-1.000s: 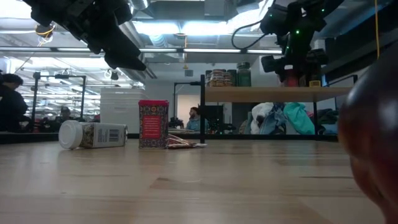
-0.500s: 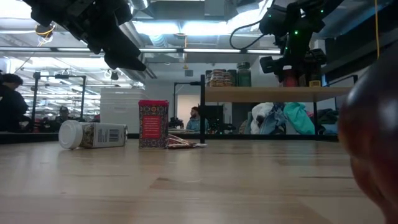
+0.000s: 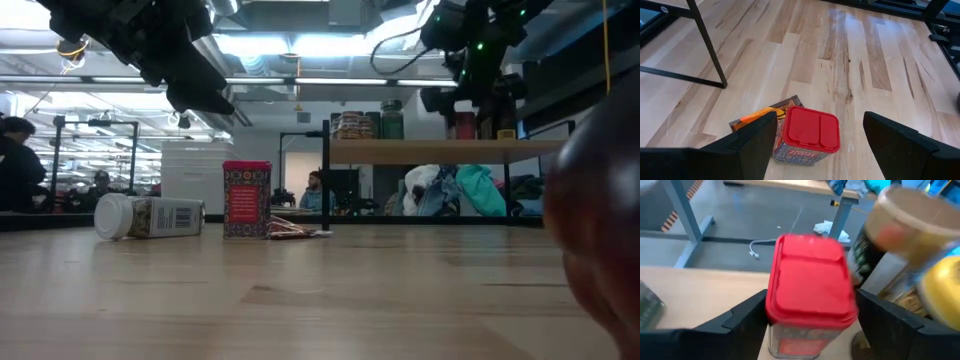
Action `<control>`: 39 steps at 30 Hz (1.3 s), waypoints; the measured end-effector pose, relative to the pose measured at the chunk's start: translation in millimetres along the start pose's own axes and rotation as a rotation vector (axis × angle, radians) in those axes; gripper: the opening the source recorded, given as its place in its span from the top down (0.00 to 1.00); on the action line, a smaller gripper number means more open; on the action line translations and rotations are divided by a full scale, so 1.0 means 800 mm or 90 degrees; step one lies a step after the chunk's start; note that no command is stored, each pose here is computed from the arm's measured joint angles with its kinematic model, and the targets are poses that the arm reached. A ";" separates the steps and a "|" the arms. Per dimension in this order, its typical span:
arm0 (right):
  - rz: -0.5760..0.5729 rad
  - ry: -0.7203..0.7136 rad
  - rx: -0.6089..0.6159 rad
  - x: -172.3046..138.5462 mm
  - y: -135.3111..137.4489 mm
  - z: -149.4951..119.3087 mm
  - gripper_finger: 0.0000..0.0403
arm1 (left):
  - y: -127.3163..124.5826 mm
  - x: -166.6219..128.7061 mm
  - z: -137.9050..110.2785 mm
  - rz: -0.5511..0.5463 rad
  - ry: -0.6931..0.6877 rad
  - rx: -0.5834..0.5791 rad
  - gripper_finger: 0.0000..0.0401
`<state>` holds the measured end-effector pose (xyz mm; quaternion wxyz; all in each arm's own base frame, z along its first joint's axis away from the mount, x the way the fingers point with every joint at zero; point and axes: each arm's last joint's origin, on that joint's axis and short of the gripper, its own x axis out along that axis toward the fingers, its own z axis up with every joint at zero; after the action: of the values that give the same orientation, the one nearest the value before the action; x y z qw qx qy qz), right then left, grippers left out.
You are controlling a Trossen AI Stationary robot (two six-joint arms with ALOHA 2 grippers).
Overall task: Shelf spices
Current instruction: Put the left red seasoning can on the shelf aligned with other spices, then put the red seasoning can on the shelf
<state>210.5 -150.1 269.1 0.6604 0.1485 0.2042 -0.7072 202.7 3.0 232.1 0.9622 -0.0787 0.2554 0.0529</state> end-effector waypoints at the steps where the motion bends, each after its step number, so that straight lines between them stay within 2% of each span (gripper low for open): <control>1: 0.005 -0.009 0.005 -0.005 -0.002 0.005 0.28 | 0.000 0.000 0.000 0.000 0.000 0.000 0.28; 6: 0.053 -0.052 -0.004 -0.043 -0.010 0.040 0.28 | 0.000 0.000 0.000 0.000 0.000 0.006 0.28; 10: 0.121 -0.088 -0.026 -0.086 -0.013 0.064 0.28 | 0.000 0.000 0.000 0.000 0.000 0.005 0.28; 12: 0.178 -0.097 -0.028 -0.109 -0.013 0.072 0.28 | 0.000 0.000 0.000 0.000 0.000 0.010 0.28; 15: 0.311 -0.097 -0.052 -0.145 -0.001 0.068 0.28 | 0.000 0.000 0.000 0.000 0.000 0.017 0.28; 19: 0.468 -0.074 -0.136 -0.185 0.027 0.033 0.28 | 0.000 0.000 0.000 0.000 -0.003 0.016 0.28; 22: 0.528 -0.059 -0.195 -0.204 0.052 -0.009 0.28 | 0.000 0.000 0.001 0.000 -0.003 0.016 0.28; 27: 0.610 -0.047 -0.252 -0.225 0.095 -0.079 0.28 | 0.000 0.000 0.000 0.001 0.000 0.014 0.28; 33: 0.643 -0.031 -0.338 -0.224 0.147 -0.156 0.28 | 0.002 0.005 -0.012 0.005 0.024 0.015 0.28; 39: 0.660 -0.037 -0.357 -0.213 0.182 -0.201 0.28 | 0.006 0.009 -0.026 0.012 0.041 0.034 0.28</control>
<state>359.9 70.0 197.3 0.9392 0.0291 0.2663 -0.2146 198.1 4.3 210.4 0.9547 -0.0520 0.2882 0.0523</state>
